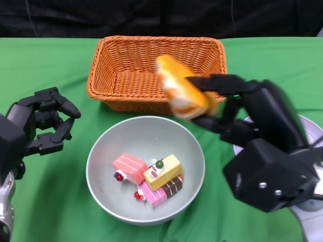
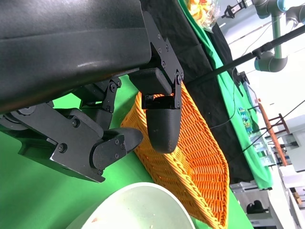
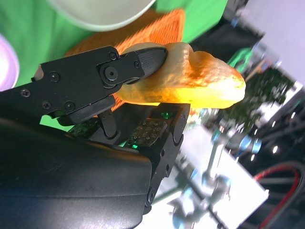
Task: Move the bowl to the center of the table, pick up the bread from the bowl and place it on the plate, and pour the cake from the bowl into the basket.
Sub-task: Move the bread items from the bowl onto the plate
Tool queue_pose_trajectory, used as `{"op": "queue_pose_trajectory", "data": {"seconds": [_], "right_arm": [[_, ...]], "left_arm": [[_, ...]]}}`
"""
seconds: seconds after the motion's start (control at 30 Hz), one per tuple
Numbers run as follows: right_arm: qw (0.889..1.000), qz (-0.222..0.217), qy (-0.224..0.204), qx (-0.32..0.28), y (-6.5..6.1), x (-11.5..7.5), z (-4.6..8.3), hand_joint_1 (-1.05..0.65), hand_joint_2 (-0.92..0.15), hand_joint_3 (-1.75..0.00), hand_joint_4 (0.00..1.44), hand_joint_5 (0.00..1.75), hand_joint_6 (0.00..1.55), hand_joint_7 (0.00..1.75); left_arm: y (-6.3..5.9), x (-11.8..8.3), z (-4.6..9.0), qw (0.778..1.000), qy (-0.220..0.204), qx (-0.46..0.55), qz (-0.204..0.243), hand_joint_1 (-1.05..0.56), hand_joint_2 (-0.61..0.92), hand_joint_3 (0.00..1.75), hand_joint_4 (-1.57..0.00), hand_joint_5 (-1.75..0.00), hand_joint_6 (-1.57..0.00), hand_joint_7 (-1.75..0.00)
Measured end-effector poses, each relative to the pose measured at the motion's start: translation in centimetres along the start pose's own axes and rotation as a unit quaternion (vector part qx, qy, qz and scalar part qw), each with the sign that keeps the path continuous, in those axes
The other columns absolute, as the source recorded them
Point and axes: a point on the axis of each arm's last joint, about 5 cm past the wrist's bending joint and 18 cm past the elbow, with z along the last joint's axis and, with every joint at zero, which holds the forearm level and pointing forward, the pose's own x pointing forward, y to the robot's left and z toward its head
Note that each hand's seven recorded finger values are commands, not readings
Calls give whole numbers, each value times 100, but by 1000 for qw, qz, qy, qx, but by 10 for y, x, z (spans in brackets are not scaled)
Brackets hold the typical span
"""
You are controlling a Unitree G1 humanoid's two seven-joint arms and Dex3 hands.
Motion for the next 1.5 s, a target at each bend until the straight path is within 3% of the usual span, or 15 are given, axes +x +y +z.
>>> {"op": "queue_pose_trajectory", "data": {"seconds": [0.13, 0.2, 0.23, 0.53, 0.6, 0.73, 0.87, 0.97, 1.07, 1.23, 1.5], "right_arm": [[999, -41, 15, -17, -8, -7, -10, -26, -92, -8, 76, 170, 91, 67], [998, -56, 30, -28, -12, -12, -15, -26, -92, -9, 73, 173, 87, 73], [997, -62, 38, -32, -14, -14, -18, -26, -92, -8, 77, 166, 86, 76], [985, -130, 94, -70, -28, -31, -42, -25, -91, -4, 85, 157, 88, 77], [981, -145, 105, -82, -32, -34, -46, -23, -92, -4, 80, 161, 87, 75], [972, -169, 117, -112, -41, -41, -54, -20, -92, -3, 80, 150, 90, 64], [968, -166, 128, -135, -46, -47, -61, -20, -92, -2, 80, 154, 94, 55], [961, -146, 129, -194, -44, -47, -61, -20, -92, 0, 82, 157, 103, 39], [955, -125, 147, -226, -42, -48, -63, -18, -91, 0, 82, 160, 107, 34], [951, -84, 185, -234, -37, -50, -70, -13, -90, 0, 78, 169, 110, 32], [941, -63, 233, -236, -37, -52, -77, -15, -91, 0, 74, 174, 109, 29]], "left_arm": [[0, 0, 0, 1000, 0, 0, 1, -2, 68, 89, -72, -160, -73, -133], [1, 0, 0, 1000, 0, -1, 2, -2, 67, 90, -72, -160, -73, -133], [1, 0, 0, 1000, 0, -2, 3, -1, 67, 91, -72, -160, -73, -132], [4, -1, -1, 1000, 6, -1, 6, -1, 65, 95, -72, -161, -73, -133], [5, 0, 0, 1000, 6, -1, 7, 0, 66, 95, -72, -161, -73, -133], [7, 2, 2, 1000, 8, -1, 9, 0, 67, 91, -72, -162, -72, -134], [8, 2, 1, 1000, 13, -3, 8, 1, 68, 88, -71, -162, -72, -134], [8, 2, 1, 1000, 16, -4, 8, 1, 70, 86, -70, -164, -71, -135], [9, 2, 1, 1000, 18, -5, 9, 1, 70, 86, -70, -164, -70, -136], [10, 2, 1, 1000, 18, -4, 10, 2, 68, 88, -71, -164, -70, -136], [10, 2, 1, 1000, 18, -4, 10, 0, 68, 86, -72, -163, -70, -135]]}}
